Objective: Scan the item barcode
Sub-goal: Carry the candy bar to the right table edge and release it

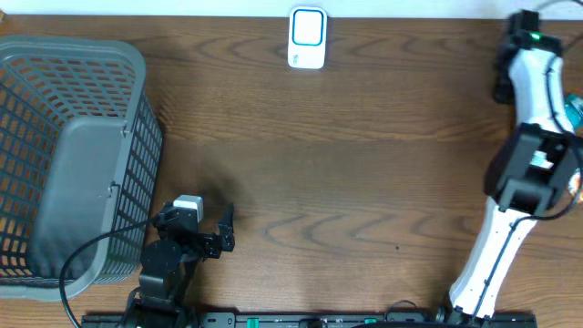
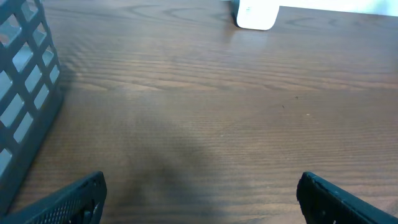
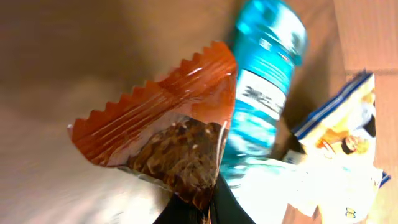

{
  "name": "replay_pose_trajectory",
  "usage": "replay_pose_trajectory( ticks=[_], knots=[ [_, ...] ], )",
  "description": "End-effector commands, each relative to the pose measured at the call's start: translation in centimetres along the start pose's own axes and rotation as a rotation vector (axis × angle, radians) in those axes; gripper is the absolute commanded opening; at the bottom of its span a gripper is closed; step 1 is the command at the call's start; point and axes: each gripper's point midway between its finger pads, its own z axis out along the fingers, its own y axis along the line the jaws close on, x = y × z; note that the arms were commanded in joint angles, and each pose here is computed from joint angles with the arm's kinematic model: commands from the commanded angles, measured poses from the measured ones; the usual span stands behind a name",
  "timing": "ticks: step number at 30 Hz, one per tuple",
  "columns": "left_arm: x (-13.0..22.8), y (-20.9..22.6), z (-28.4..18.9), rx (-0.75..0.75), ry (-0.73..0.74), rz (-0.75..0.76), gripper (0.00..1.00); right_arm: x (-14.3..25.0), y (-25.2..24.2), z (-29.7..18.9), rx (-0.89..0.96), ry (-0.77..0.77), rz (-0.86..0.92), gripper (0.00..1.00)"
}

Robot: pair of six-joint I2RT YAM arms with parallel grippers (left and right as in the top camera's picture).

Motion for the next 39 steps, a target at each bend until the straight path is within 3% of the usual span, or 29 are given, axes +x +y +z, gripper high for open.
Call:
replay_pose_trajectory(
  ticks=[1, 3, 6, 7, 13, 22, 33, 39],
  knots=[
    [1.3, 0.0, 0.3, 0.007, 0.034, 0.013, 0.98, 0.0, -2.3, 0.7, -0.008, 0.011, 0.075, 0.16],
    [1.3, 0.0, 0.3, 0.007, 0.034, 0.013, 0.98, -0.1, -2.5, 0.7, -0.035, 0.013, 0.091, 0.57],
    [1.3, 0.0, 0.3, 0.007, 0.034, 0.013, 0.98, -0.6, -2.1, 0.0, -0.087, 0.001, 0.103, 0.96],
    [1.3, 0.0, 0.3, 0.007, 0.034, 0.013, 0.98, -0.8, -2.0, -0.6, -0.104, -0.008, 0.113, 0.99],
    [1.3, 0.0, 0.3, 0.007, 0.034, 0.013, 0.98, -2.8, -2.6, -7.4, -0.23, -0.127, 0.187, 0.99],
    [1.3, 0.0, 0.3, 0.007, 0.034, 0.013, 0.98, -3.6, -4.2, -25.4, -0.611, -0.425, 0.206, 0.99],
    [1.3, 0.0, 0.3, 0.007, 0.034, 0.013, 0.98, 4.8, -13.6, -44.4, -0.746, -0.823, 0.24, 0.99],
    [1.3, 0.0, 0.3, 0.007, 0.034, 0.013, 0.98, 11.2, -18.0, -47.6, -0.767, -0.889, 0.258, 0.99]
  ],
)
